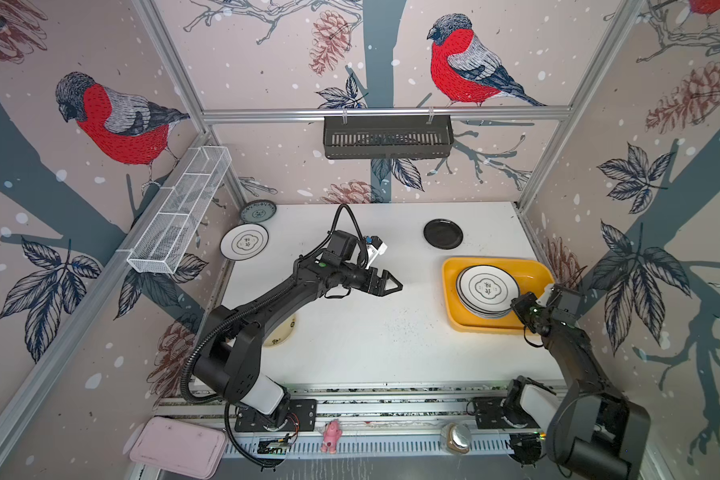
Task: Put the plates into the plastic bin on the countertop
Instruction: 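Open the right gripper to release the plate on the stack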
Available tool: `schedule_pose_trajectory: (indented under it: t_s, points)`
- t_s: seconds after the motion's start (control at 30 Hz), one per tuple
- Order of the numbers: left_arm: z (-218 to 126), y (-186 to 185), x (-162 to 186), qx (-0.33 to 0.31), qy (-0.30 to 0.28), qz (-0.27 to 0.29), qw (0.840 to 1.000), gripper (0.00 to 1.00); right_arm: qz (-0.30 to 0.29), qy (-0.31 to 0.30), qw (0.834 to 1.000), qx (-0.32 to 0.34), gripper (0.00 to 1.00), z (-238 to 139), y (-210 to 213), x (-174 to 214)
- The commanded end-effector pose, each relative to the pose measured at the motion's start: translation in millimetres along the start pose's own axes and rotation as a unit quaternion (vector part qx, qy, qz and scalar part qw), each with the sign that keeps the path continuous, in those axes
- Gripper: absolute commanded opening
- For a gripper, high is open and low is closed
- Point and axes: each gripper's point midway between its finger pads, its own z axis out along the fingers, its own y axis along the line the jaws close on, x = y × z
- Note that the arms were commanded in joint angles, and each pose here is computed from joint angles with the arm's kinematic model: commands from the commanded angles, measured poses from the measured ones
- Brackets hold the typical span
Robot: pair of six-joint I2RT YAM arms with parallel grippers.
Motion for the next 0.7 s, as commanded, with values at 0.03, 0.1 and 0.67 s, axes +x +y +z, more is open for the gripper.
schedule_pose_trajectory:
  t_s: [0.03, 0.1, 0.67]
  points:
    - [-2.4, 0.0, -2.7, -0.007, -0.004, 0.013, 1.0, 0.96, -0.011, -0.004, 1.0, 0.008, 0.26, 0.3, -2.4, -1.4]
    - [-3.1, 0.1, -3.8, -0.008, -0.006, 0.015, 1.0, 0.96, -0.011, -0.005, 1.0, 0.009, 0.29, 0.0, -2.9, -2.2]
    - [-28.9, 38.4, -22.9, -0.068, -0.07, -0.038, 0.994, 0.96, -0.026, -0.041, 0.999, -0.019, 0.81, -26.4, 23.1, -15.2]
